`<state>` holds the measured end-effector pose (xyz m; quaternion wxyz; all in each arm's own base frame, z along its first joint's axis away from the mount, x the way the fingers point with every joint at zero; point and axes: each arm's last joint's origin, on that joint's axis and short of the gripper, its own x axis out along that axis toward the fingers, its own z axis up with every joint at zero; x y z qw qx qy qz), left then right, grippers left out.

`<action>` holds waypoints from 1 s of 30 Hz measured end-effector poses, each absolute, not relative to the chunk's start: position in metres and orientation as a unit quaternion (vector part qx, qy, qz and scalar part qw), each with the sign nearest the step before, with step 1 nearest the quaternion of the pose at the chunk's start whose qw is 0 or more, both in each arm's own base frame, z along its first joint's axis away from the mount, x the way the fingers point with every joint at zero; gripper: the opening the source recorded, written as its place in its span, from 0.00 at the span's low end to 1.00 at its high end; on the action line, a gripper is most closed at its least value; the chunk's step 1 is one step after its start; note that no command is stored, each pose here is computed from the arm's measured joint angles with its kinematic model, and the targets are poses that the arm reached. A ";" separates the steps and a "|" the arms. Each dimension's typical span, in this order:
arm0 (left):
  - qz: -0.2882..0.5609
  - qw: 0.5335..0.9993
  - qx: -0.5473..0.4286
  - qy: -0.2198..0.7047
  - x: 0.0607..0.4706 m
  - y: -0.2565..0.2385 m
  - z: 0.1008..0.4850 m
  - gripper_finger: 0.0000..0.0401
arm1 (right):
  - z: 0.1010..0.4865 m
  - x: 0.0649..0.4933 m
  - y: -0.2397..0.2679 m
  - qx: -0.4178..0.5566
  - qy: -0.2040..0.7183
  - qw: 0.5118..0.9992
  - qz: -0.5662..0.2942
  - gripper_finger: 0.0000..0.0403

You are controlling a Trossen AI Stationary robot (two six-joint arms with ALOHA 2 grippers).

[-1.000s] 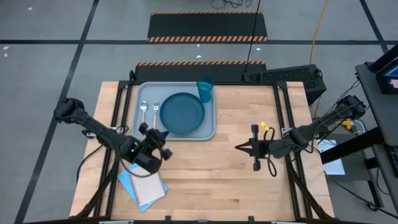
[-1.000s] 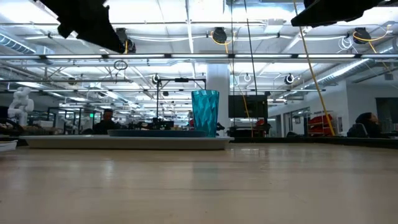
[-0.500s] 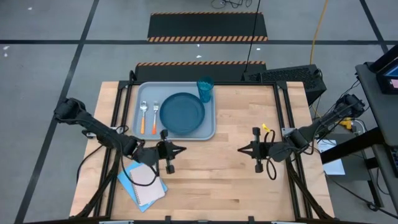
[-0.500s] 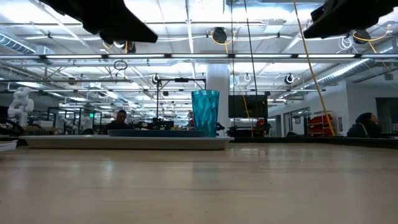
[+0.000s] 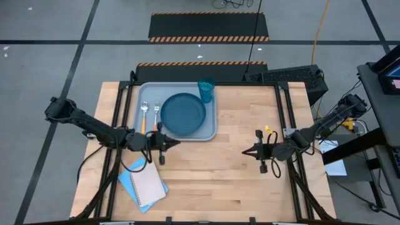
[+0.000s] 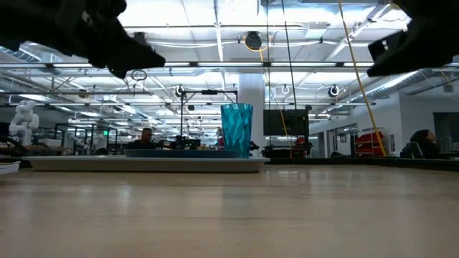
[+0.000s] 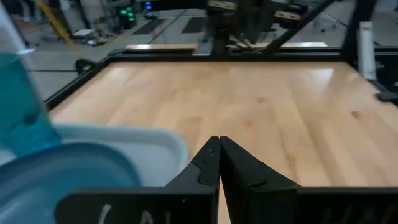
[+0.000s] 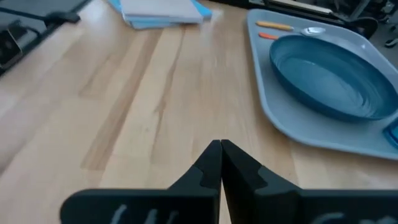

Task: Pick and place plate/cup/fork/spoon on tray
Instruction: Return to Home Position

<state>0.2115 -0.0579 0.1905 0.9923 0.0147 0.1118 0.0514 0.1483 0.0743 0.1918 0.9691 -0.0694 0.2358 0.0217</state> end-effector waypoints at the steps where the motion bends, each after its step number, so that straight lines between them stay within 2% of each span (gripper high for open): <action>1: 0.062 0.992 0.013 0.111 0.209 -0.055 0.190 0.04 | 0.187 0.145 0.072 -0.071 0.234 0.969 0.022 0.00; 4: 0.106 0.989 0.025 0.104 0.205 -0.047 0.190 0.04 | 0.179 0.139 0.066 -0.065 0.217 0.974 0.018 0.00; 9: 0.153 0.976 0.103 0.116 0.204 -0.040 0.191 0.05 | 0.171 0.131 0.055 -0.061 0.195 0.979 0.006 0.00; 14: 0.200 0.971 0.065 0.112 0.205 -0.029 0.191 0.05 | 0.166 0.125 0.048 -0.045 0.183 0.981 0.041 0.00; 24: 0.108 0.985 0.067 0.117 0.209 -0.012 0.192 0.01 | 0.172 0.124 0.032 -0.064 0.137 0.987 0.059 0.00; 30: 0.096 0.986 0.077 0.113 0.210 -0.004 0.193 0.02 | 0.175 0.127 0.022 -0.063 0.122 0.989 0.061 0.00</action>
